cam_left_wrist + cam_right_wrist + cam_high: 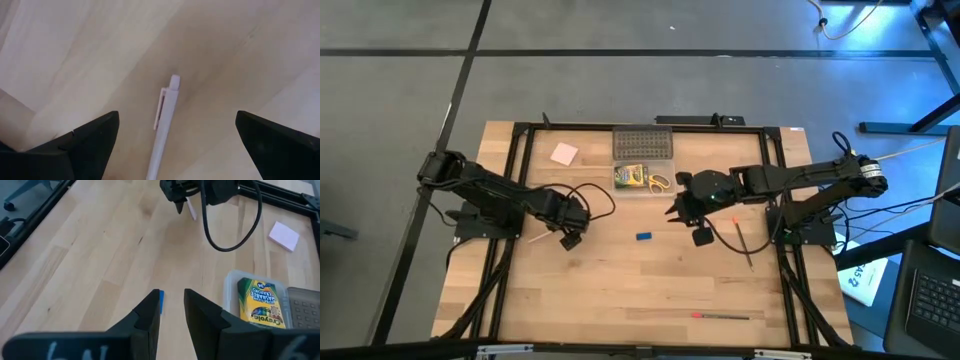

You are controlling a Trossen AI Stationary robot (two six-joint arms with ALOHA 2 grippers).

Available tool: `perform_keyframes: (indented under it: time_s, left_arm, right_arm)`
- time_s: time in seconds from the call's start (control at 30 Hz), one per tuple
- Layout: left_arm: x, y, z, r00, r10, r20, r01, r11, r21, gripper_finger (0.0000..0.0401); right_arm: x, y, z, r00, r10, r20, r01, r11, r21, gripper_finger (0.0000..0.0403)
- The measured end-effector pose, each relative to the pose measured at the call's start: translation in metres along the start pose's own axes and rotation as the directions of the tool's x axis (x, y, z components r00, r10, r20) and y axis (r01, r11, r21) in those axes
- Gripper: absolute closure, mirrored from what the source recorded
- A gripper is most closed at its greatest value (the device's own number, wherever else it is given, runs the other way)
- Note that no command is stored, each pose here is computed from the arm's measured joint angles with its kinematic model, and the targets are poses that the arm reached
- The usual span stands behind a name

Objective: Pack school essentials
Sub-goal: Put the light pink pen into the black supply box

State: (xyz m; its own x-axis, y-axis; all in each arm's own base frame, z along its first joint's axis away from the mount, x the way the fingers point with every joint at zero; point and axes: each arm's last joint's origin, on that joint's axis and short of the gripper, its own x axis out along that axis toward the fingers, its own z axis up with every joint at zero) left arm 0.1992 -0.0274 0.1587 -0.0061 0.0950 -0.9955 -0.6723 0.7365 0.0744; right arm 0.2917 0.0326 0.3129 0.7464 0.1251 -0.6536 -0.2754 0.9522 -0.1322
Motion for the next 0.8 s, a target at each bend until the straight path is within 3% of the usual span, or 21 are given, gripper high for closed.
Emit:
perform_keyframes:
  time_s: [0.43,0.8]
  left_arm:
    - [0.02,0.005,-0.006,0.999,-0.02,0.03,0.02,1.0,-0.004,0.0009]
    - [0.023,0.005,-0.006,0.999,-0.041,0.026,0.041,0.999,-0.004,0.0043]
  right_arm:
    - [0.0,0.0,0.0,1.0,0.002,0.0,-0.002,1.0,0.001,0.0311]
    - [0.0,0.0,0.0,1.0,0.001,0.0,-0.001,1.0,0.001,0.0311]
